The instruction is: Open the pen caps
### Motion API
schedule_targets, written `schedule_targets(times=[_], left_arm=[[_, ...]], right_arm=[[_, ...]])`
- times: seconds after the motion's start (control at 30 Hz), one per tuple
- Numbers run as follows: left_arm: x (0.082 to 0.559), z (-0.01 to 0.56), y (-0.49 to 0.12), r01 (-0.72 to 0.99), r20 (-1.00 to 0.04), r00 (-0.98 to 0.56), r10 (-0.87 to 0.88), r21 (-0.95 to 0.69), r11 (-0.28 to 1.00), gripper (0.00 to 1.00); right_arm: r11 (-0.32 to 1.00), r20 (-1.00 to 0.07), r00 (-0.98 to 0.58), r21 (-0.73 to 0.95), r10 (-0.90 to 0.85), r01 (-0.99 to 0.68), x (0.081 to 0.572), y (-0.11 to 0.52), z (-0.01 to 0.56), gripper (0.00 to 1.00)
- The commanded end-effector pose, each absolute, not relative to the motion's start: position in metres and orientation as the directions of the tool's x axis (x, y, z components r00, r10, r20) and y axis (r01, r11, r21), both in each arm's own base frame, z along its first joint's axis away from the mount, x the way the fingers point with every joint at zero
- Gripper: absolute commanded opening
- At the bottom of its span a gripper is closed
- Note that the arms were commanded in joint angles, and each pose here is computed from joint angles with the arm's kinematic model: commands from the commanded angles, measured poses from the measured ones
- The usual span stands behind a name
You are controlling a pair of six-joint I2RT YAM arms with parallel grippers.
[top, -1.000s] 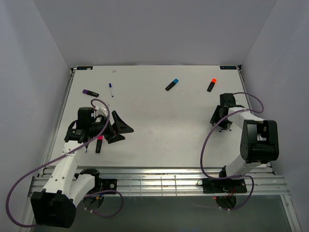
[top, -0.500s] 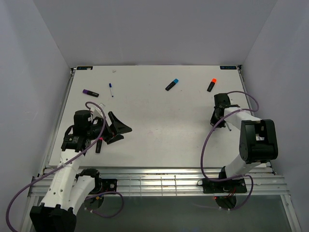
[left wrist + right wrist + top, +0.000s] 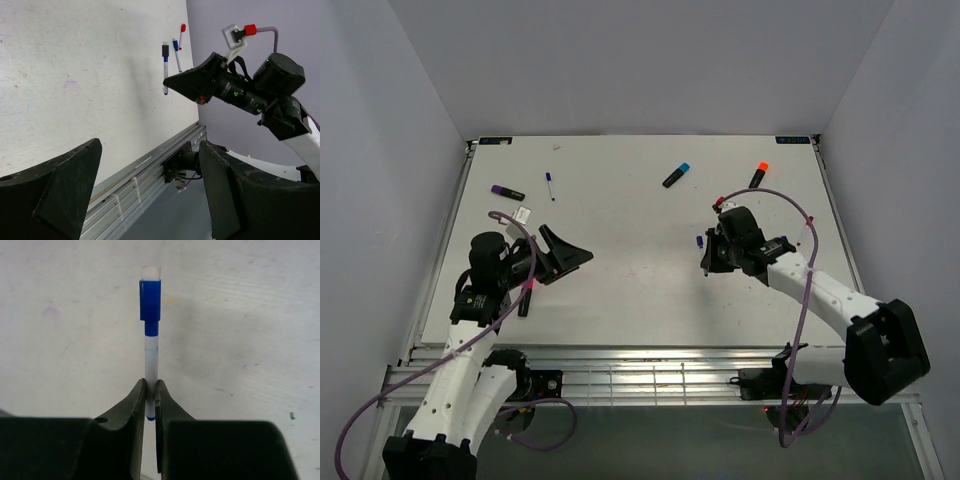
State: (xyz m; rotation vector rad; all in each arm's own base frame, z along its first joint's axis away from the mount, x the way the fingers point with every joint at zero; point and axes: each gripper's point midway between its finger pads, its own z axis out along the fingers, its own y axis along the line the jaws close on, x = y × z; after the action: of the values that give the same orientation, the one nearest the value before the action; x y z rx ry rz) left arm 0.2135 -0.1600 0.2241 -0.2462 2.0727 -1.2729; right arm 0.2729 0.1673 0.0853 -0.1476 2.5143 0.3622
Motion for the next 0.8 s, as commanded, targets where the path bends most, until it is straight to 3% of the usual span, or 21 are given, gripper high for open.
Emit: schedule_targets(times=[0.0,0.17,0.4,0.77], left_arm=[[0.224,0.230,-0.174,0.255,-0.487,-0.725,-0.487,-0.847,0.467,0.88],[0.239,0.208,-0.220,0.220,-0.484,-0.770,-0.416,-0.814,0.538,0.84],[0.246,0.198,-0.261,0.220,-0.505,-0.764,-0.401,-0.789,0.574,0.78],[0.252,0.186,-0.265,0.177,-0.535,-0.709,-0.460,-0.766,0.618,0.66]], right_arm=[[0.827,-0.568,-0.822,0.448,-0.032,-0.341,0.232,0.214,0.100,0.08],[0.660,-0.624,-0.781,0.577,-0.024,-0.481,0.205,0.252,0.125,0.08],[0.558,-0.631,-0.776,0.638,-0.018,-0.531,0.186,0.280,0.150,0.08],[0.531,-0.570,-0.820,0.683,-0.041,-0.501,0.167,0.313,0.153,0.08]])
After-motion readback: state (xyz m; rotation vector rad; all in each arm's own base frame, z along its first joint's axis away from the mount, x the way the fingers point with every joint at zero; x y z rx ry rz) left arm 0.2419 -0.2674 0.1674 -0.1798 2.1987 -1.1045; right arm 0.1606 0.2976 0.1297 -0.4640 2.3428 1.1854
